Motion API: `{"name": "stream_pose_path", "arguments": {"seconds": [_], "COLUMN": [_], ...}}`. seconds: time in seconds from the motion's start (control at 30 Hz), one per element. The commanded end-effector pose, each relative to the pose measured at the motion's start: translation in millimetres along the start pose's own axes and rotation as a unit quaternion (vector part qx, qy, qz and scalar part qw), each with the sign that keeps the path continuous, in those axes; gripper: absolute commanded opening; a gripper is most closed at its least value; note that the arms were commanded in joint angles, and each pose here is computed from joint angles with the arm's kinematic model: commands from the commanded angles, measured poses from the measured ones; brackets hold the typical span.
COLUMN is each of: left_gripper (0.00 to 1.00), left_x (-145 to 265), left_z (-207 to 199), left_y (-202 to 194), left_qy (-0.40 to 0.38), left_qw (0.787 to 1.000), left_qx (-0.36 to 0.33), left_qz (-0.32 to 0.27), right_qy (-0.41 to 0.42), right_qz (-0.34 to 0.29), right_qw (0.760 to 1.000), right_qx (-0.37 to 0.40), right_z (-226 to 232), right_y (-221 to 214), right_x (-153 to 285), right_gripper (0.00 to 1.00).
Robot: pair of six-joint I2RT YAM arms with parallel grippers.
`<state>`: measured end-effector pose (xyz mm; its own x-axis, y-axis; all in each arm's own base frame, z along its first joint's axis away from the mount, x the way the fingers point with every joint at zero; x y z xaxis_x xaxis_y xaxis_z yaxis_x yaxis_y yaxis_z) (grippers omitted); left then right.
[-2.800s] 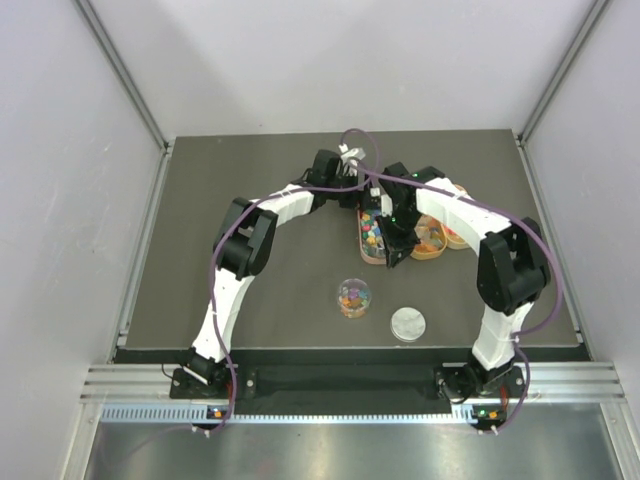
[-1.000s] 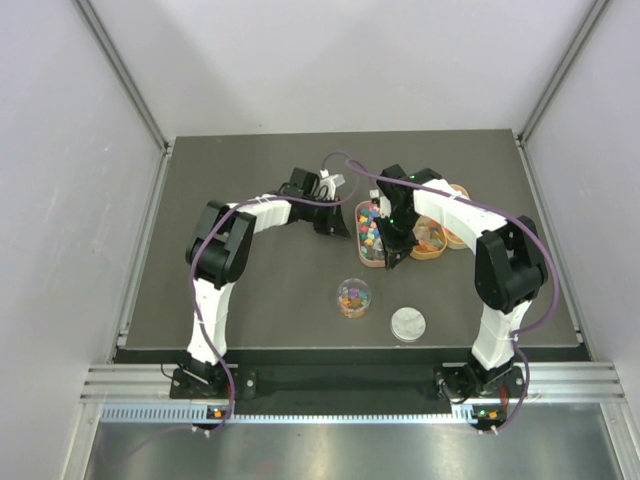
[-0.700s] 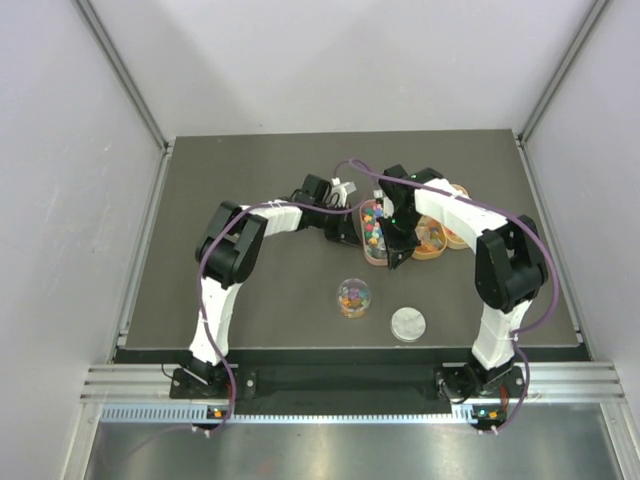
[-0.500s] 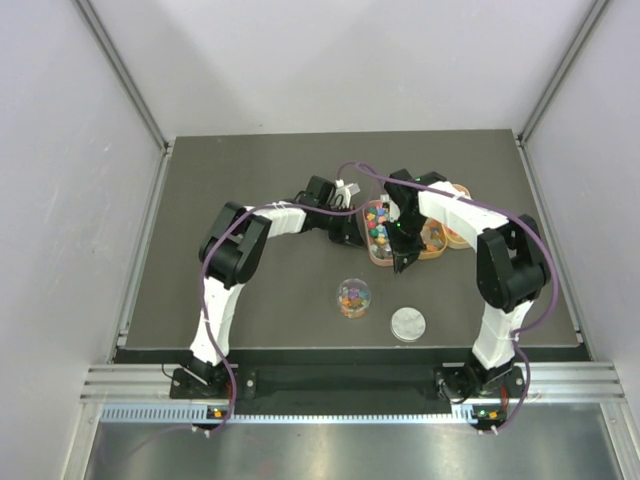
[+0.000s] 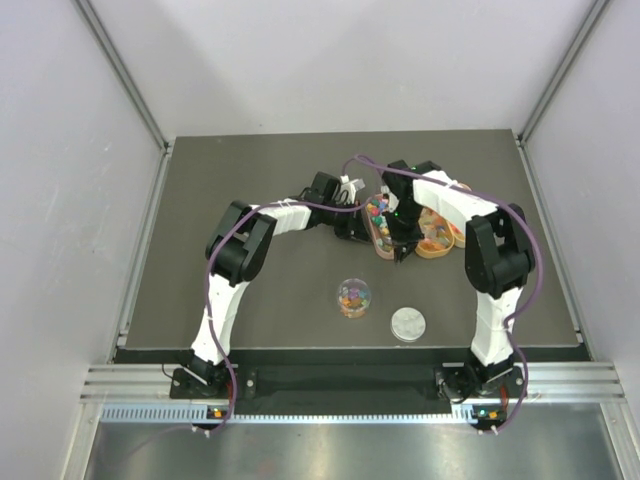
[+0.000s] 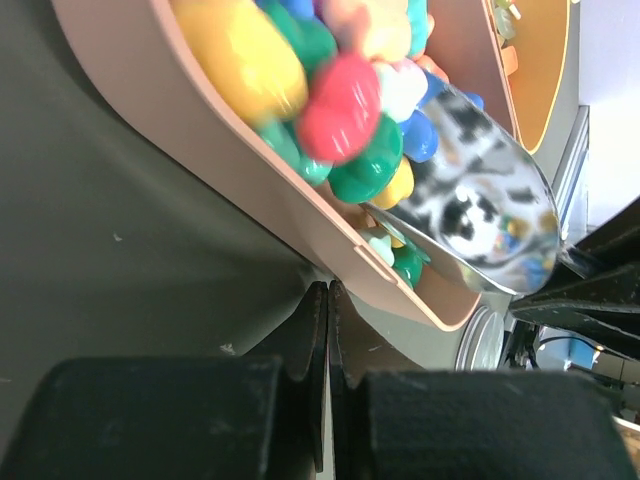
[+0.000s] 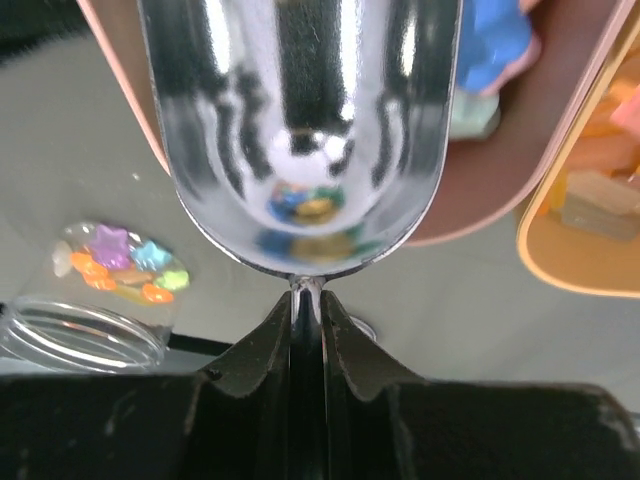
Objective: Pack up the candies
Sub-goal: Scoop the fake candies from the storage box.
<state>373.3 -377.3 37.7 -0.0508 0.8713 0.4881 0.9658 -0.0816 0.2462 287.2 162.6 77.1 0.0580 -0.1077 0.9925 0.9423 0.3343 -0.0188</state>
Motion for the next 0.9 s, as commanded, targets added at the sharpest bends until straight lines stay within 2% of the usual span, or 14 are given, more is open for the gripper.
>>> {"name": "stream_pose_path", "arguments": {"seconds": [0.0,0.27,0.6,0.87], "left_gripper": [0.00,0.00,0.00,0.00], "left_x": [-3,0,7,9], "left_z": [-20,-15,-9,-5], "left_y": [15,14,10,9], "left_qy": [-0.031,-0.024,-0.019,-0.015], "left_qw": [0.999,0.999,0.999,0.999], "left_qx": [-0.036,-0.038,-0.033,-0.026], "left_qz": [-0.014,-0.013,-0.015,-0.014], "right_qy": [-0.008,-0.013,-0.004,0.004], "right_qz": [-0.059,-0.065,-0.020,-0.053], "right_qw": [0.998,0.998,1.000,0.999], "right_qx": [0.010,0.014,-0.004,0.005], "right_z": [1,3,-3,-6], "right_y": [38,44,27,47], "right_x": [13,9,-24,-23], "right_gripper": [0.00,0.00,0.00,0.00]}}
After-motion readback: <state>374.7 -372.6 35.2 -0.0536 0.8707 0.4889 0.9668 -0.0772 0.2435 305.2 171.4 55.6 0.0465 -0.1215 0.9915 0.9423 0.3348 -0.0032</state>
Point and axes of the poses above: each gripper's point midway between its finger pads, its own x axis back along the fingers, its own z axis along the line the jaws close on, y = z × x, the point moved 1 cm from there along x, back along the fingers, and after that the axes turned 11 degrees about x, right-handed, at the moved point
